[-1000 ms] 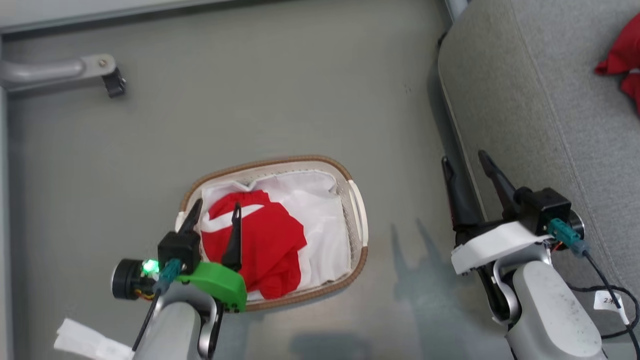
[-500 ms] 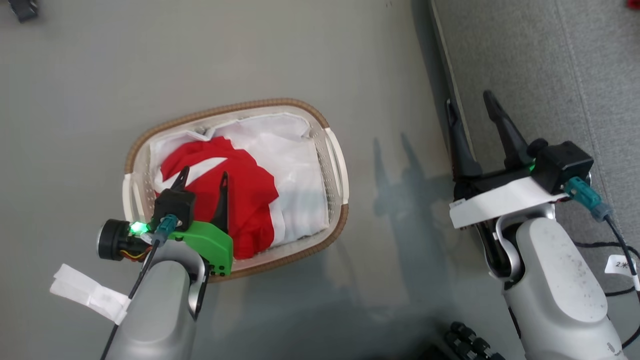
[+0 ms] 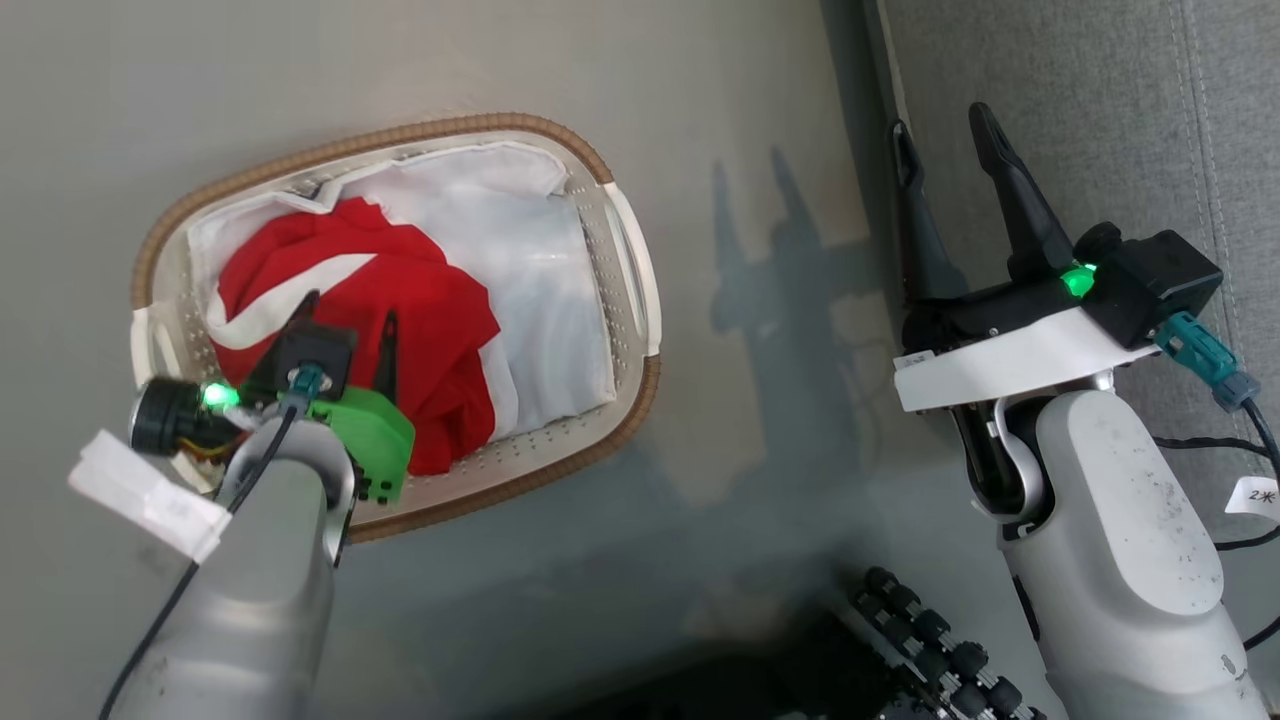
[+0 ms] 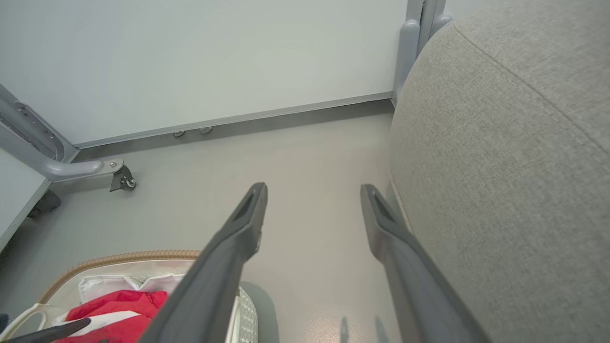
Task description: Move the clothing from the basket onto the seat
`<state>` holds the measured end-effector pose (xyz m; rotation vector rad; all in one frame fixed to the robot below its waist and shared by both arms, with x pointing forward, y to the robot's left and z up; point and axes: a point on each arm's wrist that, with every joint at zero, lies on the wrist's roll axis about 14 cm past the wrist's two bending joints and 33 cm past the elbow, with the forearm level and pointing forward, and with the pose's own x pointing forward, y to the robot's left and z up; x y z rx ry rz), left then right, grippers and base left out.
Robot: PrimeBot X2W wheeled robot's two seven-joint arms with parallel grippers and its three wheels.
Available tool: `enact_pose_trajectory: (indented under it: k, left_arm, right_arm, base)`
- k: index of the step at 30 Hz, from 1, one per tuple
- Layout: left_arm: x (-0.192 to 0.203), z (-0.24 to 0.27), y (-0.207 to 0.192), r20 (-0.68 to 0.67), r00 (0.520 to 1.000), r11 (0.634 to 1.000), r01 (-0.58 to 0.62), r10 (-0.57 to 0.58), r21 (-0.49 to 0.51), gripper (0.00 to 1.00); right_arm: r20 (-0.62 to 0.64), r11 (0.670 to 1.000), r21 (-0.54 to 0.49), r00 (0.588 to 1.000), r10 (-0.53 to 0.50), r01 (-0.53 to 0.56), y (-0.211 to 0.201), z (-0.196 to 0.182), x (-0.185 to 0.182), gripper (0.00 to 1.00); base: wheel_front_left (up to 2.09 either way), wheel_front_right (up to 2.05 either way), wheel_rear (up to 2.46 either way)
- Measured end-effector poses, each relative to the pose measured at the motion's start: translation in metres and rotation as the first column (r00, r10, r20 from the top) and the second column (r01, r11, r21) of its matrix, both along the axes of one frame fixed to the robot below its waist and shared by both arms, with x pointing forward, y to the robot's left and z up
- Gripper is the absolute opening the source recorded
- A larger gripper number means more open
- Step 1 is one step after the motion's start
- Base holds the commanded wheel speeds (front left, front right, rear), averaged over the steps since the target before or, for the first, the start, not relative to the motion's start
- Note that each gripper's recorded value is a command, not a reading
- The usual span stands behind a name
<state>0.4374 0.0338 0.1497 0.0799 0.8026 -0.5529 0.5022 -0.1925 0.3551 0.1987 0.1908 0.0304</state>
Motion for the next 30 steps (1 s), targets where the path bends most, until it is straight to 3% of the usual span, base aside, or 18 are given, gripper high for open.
enact_pose_trajectory:
  k: [15, 21, 30]
  left_arm:
    - [0.021, -0.035, -0.001, -0.01, 0.979, 0.966, 0.202, -0.203, 0.16, 1.0]
    - [0.018, -0.044, 0.005, -0.117, 0.964, 0.937, 0.259, -0.238, 0.232, 1.0]
    - [-0.002, -0.059, 0.011, -0.29, 0.929, 0.917, 0.305, -0.228, 0.256, 1.0]
  right_arm:
    - [-0.065, 1.0, 0.002, 0.998, 0.0, 0.001, -0.002, -0.025, -0.007, 1.0]
    - [-0.078, 1.0, 0.009, 0.997, 0.014, -0.014, 0.004, -0.028, -0.01, 1.0]
    - [-0.105, 1.0, 0.011, 0.994, 0.018, -0.017, 0.005, -0.035, -0.015, 1.0]
  base:
    - [0.0, 0.0, 0.0]
    - [0.0, 0.0, 0.0]
    - [0.0, 0.0, 0.0]
